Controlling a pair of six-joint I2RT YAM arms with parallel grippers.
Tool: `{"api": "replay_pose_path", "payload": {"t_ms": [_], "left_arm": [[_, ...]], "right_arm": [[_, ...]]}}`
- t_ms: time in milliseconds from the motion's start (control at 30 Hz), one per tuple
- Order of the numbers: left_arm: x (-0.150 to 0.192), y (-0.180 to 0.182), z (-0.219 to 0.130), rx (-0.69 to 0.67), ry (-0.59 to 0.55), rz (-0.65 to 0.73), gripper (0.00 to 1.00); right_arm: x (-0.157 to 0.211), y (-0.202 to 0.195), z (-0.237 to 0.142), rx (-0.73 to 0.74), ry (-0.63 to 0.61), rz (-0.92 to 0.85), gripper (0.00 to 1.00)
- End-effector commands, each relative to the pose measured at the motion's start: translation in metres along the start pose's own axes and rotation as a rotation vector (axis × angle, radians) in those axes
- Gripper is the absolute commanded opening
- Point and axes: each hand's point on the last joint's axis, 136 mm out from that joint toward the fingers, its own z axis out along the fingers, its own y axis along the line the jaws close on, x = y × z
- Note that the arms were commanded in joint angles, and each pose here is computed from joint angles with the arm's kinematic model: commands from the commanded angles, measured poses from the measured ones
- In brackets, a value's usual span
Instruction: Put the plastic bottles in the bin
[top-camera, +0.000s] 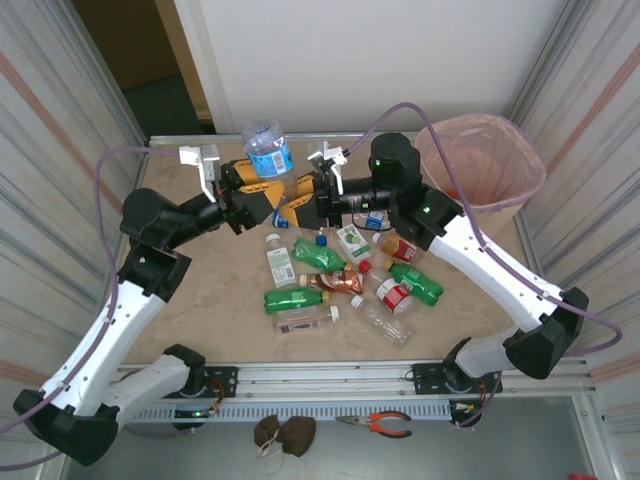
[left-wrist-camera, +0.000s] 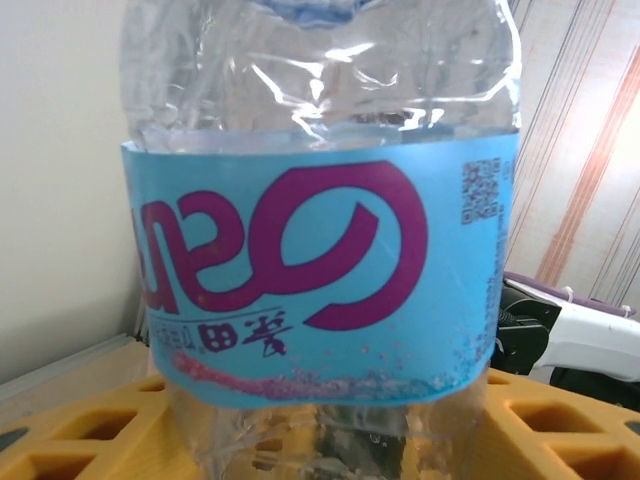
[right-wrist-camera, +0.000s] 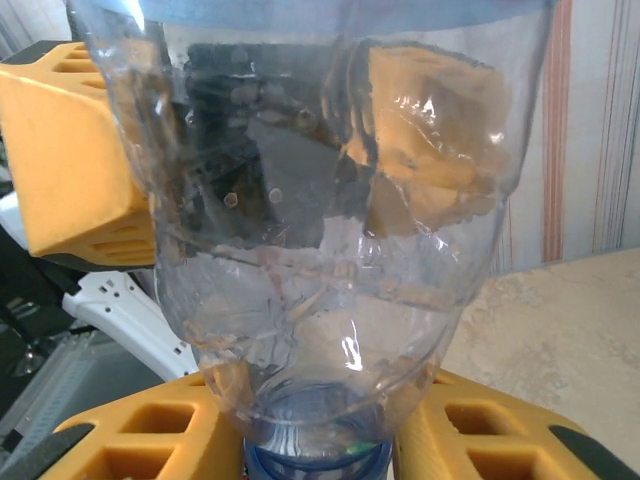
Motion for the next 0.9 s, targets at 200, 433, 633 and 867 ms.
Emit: {"api": "replay_pose_path", "payload": {"t_ms": [200,433,633,867], "left_arm": [[-0.010,-0.005,-0.014,-0.059,-0.039,0.072,0.80],[0.006,0.005,-0.023,-0.128,-0.011,0.064,0.82],[0.013,0.008,-0.026,-0.146,0.005,0.062,0.82],[0.022,0.014,-0.027,-0.169,0.034,0.064,0.83]], "right_arm": [[-0.026,-0.017,-0.033,0.157,-0.044,-0.013,0.31],[-0.023,-0.077,-0.107,0.494,-0.036,0.078,0.31],[-0.002,-0.122,-0.188,0.843,0.080,0.127,0.33],[0.036,-0.160,-0.279,1.170,0.275,0.216,0.35]]}}
